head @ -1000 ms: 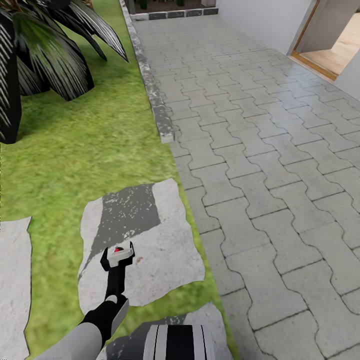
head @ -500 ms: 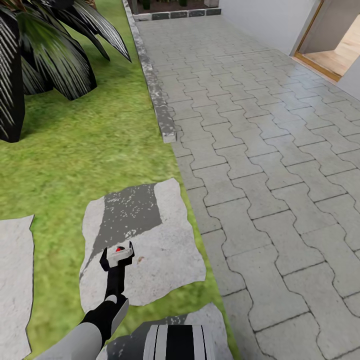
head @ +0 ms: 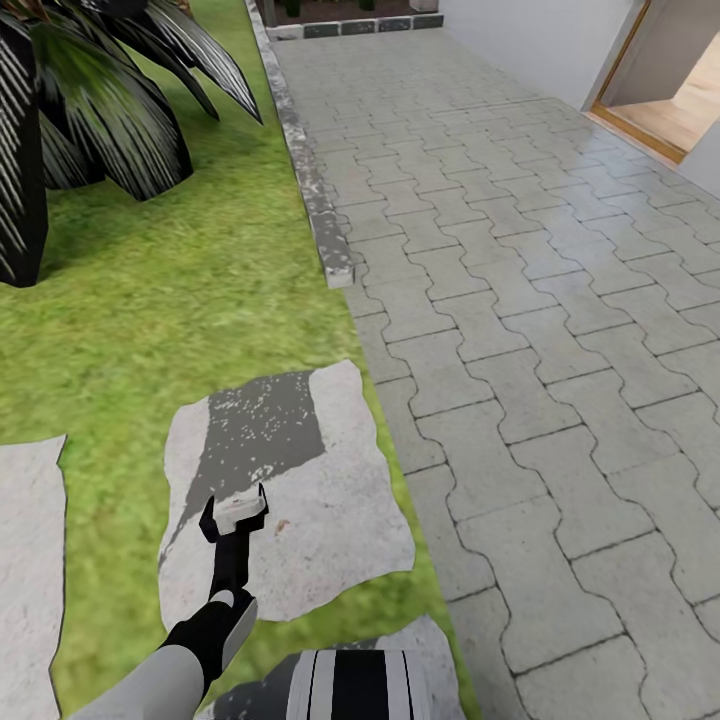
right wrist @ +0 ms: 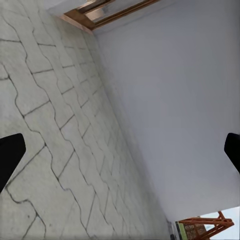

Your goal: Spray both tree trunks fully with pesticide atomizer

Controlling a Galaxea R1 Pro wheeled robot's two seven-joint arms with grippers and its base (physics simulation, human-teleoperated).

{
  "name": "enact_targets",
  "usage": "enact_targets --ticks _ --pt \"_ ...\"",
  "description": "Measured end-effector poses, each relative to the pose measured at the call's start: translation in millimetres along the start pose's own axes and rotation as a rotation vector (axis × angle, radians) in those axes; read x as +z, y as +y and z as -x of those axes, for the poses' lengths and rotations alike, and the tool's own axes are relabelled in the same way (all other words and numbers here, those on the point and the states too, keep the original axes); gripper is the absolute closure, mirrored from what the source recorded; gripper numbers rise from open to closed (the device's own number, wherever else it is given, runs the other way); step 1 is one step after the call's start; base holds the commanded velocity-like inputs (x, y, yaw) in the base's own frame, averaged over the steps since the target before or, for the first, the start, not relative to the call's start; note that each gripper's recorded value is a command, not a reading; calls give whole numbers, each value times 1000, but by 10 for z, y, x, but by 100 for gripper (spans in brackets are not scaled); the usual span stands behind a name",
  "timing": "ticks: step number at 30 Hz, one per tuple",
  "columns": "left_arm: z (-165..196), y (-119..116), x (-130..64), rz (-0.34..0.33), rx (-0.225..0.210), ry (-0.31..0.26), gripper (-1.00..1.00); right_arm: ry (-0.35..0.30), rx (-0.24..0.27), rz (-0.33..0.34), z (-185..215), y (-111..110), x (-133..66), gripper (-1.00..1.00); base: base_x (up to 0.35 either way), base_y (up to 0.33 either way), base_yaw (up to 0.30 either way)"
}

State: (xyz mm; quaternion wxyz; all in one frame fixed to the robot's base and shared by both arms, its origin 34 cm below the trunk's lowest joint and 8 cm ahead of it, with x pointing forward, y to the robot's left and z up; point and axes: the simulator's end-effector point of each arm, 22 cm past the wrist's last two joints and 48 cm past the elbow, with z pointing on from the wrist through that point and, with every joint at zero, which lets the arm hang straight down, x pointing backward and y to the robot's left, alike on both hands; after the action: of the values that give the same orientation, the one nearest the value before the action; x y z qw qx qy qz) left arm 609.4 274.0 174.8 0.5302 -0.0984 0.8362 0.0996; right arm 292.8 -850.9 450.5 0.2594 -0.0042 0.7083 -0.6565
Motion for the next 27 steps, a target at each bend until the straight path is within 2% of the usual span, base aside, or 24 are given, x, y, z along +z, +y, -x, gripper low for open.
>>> enact_targets --ticks 8,27 --pt "8 0 1 0 0 -1 -100 0 1 0 2 -2 0 -100 1 0 129" --pt "8 -8 -1 0 -2 -1 -100 -1 2 0 3 -2 0 -100 -40 -29 6"
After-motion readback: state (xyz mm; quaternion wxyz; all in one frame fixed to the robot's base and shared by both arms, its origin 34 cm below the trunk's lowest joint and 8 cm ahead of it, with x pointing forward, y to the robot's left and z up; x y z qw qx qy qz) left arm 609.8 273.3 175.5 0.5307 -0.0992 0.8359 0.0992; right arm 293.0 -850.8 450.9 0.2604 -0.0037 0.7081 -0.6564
